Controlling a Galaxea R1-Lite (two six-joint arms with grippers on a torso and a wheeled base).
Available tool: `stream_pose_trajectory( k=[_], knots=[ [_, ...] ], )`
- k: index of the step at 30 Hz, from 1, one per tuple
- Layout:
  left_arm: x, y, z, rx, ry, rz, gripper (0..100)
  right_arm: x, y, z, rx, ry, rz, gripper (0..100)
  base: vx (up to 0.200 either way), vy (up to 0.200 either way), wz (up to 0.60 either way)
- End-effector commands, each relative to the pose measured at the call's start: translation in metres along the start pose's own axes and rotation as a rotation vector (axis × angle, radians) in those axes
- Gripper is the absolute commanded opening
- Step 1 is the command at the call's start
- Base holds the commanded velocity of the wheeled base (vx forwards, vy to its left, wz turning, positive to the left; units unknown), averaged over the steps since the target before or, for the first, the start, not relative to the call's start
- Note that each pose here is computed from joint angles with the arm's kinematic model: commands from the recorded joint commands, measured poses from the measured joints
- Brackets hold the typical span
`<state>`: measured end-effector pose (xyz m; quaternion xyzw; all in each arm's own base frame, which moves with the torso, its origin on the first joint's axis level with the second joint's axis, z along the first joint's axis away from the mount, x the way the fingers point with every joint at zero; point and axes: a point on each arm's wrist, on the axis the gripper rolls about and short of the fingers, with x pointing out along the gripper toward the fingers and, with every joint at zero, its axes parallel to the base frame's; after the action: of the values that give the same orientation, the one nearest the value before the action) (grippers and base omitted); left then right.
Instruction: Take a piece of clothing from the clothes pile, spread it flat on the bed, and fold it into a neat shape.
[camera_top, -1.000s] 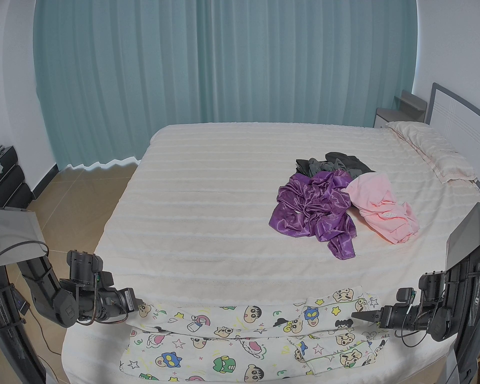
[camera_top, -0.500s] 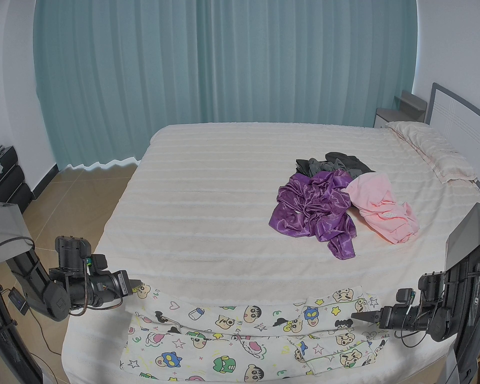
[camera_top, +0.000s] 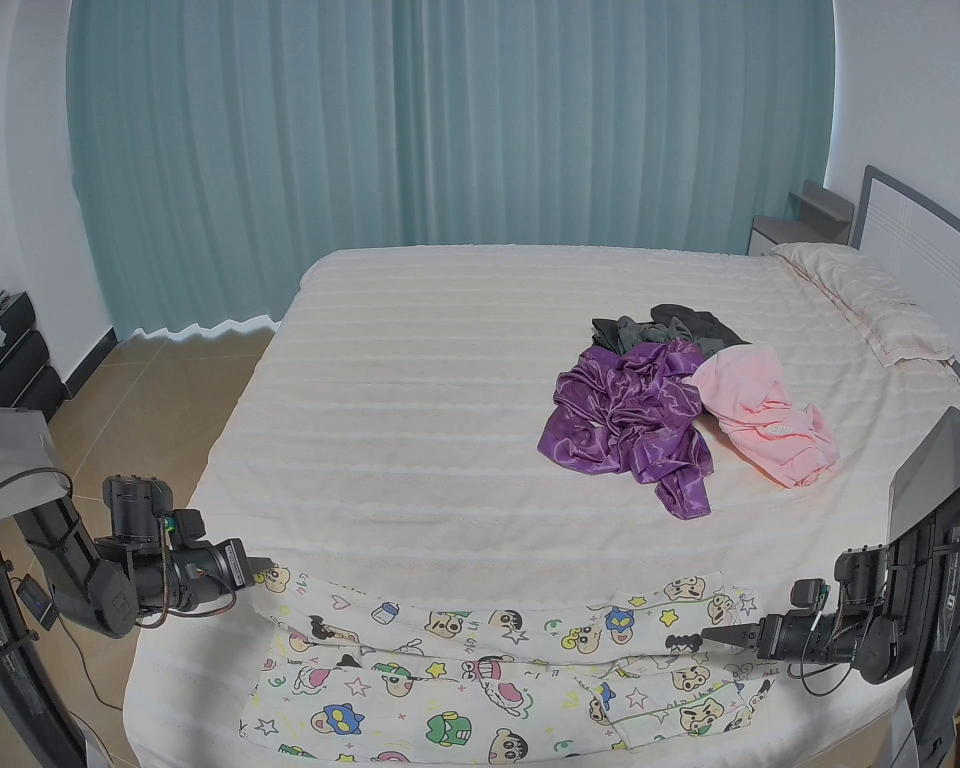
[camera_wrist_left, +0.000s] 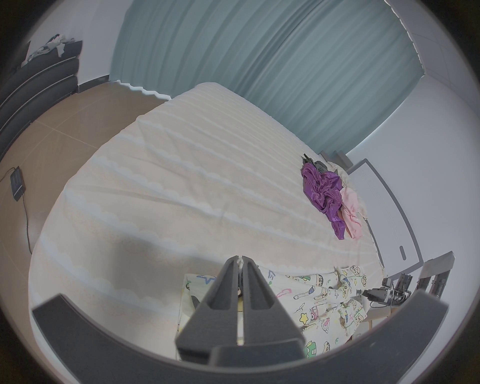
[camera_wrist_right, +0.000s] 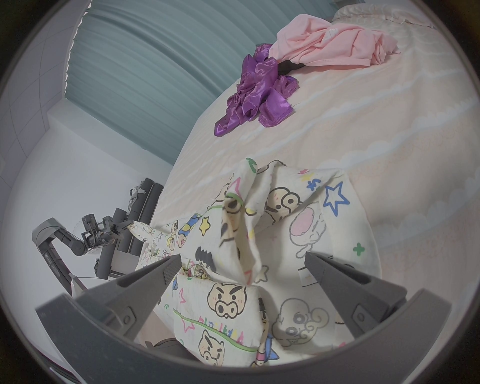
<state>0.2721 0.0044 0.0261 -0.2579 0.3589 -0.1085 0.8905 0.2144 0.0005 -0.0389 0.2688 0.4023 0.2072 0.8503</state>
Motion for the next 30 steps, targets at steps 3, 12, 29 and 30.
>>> stream_pose_trajectory(
  k=[3, 12, 29, 30],
  knots=[
    [-0.003, -0.003, 0.004, 0.012, -0.013, -0.056, 0, 0.001, -0.001, -0.001, 0.003, 0.003, 0.000, 100, 0.000, 0.000, 0.00],
    [-0.004, -0.007, 0.007, 0.038, -0.039, -0.086, 0, 0.007, -0.002, 0.006, 0.070, -0.020, 0.012, 100, 0.000, 0.000, 0.00],
    [-0.006, -0.010, 0.012, 0.050, -0.058, -0.094, 0, 0.031, 0.020, 0.011, 0.150, 0.005, 0.089, 0, 0.000, 0.000, 0.00],
    [-0.005, -0.010, 0.014, 0.052, -0.062, -0.095, 0, 0.032, 0.020, 0.012, 0.150, 0.005, 0.089, 0, 0.000, 0.000, 0.00]
  ],
)
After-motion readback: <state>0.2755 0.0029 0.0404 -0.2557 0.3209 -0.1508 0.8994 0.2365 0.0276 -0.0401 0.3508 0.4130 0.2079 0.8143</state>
